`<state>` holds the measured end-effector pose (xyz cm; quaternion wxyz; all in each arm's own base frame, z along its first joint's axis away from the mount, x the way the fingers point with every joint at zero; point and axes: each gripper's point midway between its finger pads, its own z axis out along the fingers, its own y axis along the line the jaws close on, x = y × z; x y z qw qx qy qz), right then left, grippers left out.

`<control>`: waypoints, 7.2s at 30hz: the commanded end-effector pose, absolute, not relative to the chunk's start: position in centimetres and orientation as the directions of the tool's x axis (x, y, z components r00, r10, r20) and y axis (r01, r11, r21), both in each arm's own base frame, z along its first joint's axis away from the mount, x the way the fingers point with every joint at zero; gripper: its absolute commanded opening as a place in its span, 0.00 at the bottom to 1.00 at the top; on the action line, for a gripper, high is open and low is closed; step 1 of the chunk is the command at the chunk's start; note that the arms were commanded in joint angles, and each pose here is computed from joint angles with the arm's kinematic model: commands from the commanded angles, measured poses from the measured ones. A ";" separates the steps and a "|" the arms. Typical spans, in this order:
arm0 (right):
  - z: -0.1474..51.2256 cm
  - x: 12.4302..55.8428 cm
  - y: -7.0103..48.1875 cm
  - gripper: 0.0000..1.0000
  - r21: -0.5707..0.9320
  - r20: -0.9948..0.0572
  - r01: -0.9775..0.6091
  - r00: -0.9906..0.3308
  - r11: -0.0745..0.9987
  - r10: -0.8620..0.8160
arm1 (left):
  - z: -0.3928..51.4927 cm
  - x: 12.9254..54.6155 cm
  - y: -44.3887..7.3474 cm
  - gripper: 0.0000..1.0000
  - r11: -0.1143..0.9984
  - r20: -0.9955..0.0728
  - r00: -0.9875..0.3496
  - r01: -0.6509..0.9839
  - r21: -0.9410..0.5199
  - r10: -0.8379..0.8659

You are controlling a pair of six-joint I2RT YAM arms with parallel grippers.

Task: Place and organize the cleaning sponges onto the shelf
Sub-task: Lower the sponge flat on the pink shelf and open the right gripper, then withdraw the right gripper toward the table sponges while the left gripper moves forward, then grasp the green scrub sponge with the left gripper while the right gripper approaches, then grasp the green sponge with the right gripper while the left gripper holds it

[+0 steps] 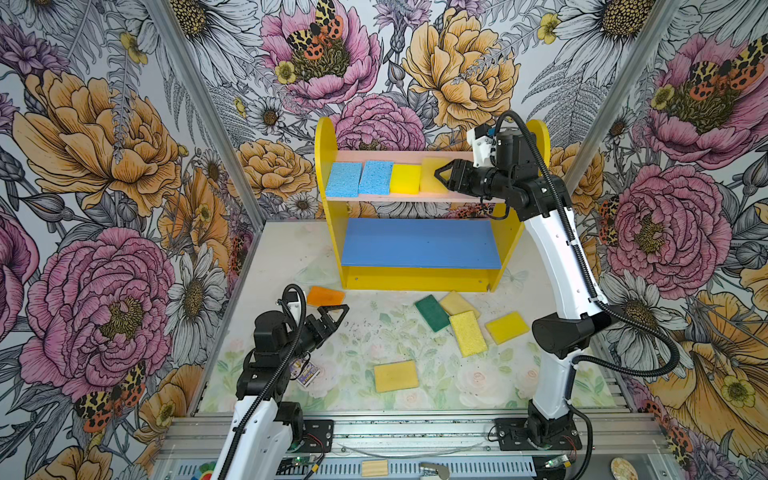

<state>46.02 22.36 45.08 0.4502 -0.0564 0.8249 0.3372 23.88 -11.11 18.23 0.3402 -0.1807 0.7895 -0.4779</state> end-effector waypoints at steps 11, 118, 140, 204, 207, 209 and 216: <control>49.4 43.1 20.2 0.58 0.476 -0.831 -0.424 -0.504 0.770 0.236 | 18.9 23.8 -11.2 0.99 0.479 -0.387 -0.698 0.070 -0.875 -0.603; 11.6 23.1 13.3 0.78 0.463 -0.415 -0.061 -0.897 0.884 0.155 | 0.3 29.6 -34.7 0.07 0.734 -0.131 -0.967 -0.074 -0.675 -0.218; 15.2 23.0 15.7 0.79 0.598 -0.407 -0.108 -0.895 0.794 0.184 | 8.0 24.3 -29.9 0.03 0.691 -0.249 -0.961 0.100 -0.716 -0.118; 14.8 21.9 22.4 0.02 0.751 -0.354 -0.194 -0.925 0.630 0.137 | 16.6 22.8 -32.6 0.04 0.519 -0.327 -0.943 0.251 -0.817 -0.058; 15.0 22.0 22.3 0.00 0.752 -0.358 -0.194 -0.923 0.630 0.142 | 16.7 23.0 -32.4 0.07 0.519 -0.327 -0.943 0.248 -0.818 -0.065; 14.9 22.0 22.3 0.00 0.752 -0.357 -0.194 -0.923 0.630 0.142 | 16.7 23.1 -32.2 0.11 0.520 -0.326 -0.943 0.243 -0.819 -0.072; 15.0 22.0 22.3 0.00 0.751 -0.358 -0.192 -0.922 0.631 0.146 | 16.7 23.2 -31.4 0.47 0.515 -0.323 -0.942 0.232 -0.825 -0.093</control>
